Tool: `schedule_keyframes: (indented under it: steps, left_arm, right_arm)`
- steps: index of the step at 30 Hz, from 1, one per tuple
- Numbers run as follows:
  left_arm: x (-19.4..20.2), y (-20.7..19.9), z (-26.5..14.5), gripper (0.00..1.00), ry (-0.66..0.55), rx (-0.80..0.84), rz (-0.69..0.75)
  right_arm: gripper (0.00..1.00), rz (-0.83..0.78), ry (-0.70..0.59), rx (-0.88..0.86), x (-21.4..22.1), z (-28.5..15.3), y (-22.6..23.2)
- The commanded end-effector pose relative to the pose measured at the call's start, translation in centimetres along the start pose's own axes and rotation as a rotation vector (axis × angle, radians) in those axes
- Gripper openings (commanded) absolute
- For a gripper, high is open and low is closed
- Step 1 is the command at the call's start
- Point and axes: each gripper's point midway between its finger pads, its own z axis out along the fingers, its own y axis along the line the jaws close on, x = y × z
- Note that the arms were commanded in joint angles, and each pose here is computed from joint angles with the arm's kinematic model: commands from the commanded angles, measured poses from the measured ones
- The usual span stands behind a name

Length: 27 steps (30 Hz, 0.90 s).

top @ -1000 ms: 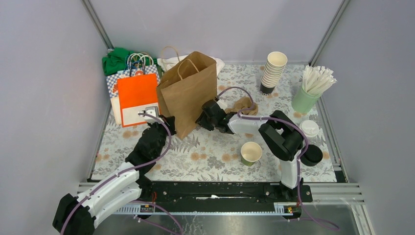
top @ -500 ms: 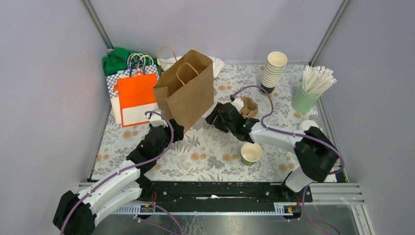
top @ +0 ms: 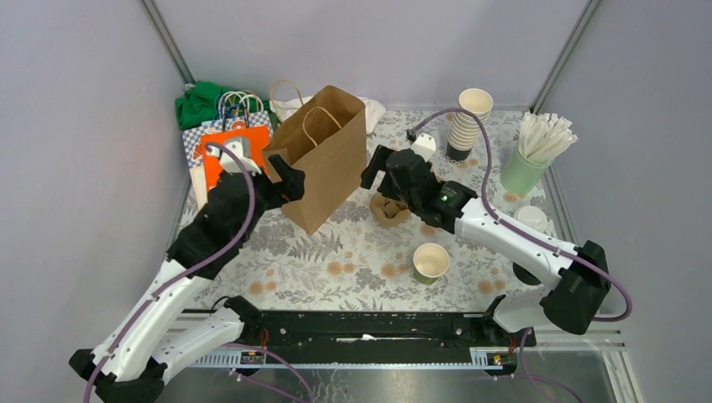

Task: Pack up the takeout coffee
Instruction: Place the takeout bag at the center of the board, then pick up the takeout bag from the center of the board.

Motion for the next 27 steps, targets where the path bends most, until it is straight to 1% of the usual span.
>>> schedule_keyframes:
  steps: [1, 5, 8, 10, 12, 14, 16, 19, 22, 25, 27]
  left_arm:
    - [-4.2, -0.3, -1.9, 0.99, -0.018, -0.063, 0.074]
    - [-7.7, -0.9, -1.2, 0.98, -0.038, -0.126, 0.168]
    - [-9.8, -1.4, 0.6, 0.93, -0.012, -0.126, 0.183]
    - [-11.3, -1.1, 2.3, 0.85, 0.007, -0.119, 0.187]
    - [-12.0, -0.7, 4.0, 0.81, 0.019, -0.128, 0.215]
    - [-12.3, 0.0, 5.6, 0.77, 0.03, -0.158, 0.249]
    - [-12.2, 0.2, 7.1, 0.73, 0.046, -0.15, 0.269]
    - [-11.6, -0.2, 8.9, 0.73, 0.071, -0.108, 0.284]
    - [-11.3, -0.3, 10.0, 0.74, 0.086, -0.099, 0.294]
    - [-10.8, 0.6, 11.1, 0.76, 0.12, -0.131, 0.322]
    - [-10.3, 1.6, 11.9, 0.73, 0.147, -0.182, 0.342]
  right_arm:
    - [1.0, -0.02, -0.059, 0.094, -3.1, -1.8, -0.3]
    - [1.0, -0.039, -0.05, 0.106, -4.0, -2.3, 0.3]
    - [1.0, -0.045, -0.053, 0.118, -4.7, -2.6, 0.6]
    - [1.0, -0.046, -0.053, 0.121, -5.0, -2.9, 0.8]
    - [1.0, -0.042, -0.061, 0.116, -5.4, -3.2, 0.9]
    - [1.0, -0.037, -0.068, 0.108, -5.6, -3.4, 0.9]
    - [1.0, -0.039, -0.067, 0.095, -5.6, -3.7, 1.1]
    - [1.0, -0.046, -0.074, 0.077, -6.0, -4.1, 1.4]
    - [1.0, -0.055, -0.087, 0.075, -6.5, -4.5, 1.4]
    - [1.0, -0.056, -0.108, 0.077, -7.1, -4.8, 1.3]
    - [1.0, -0.054, -0.115, 0.067, -7.4, -5.0, 1.6]
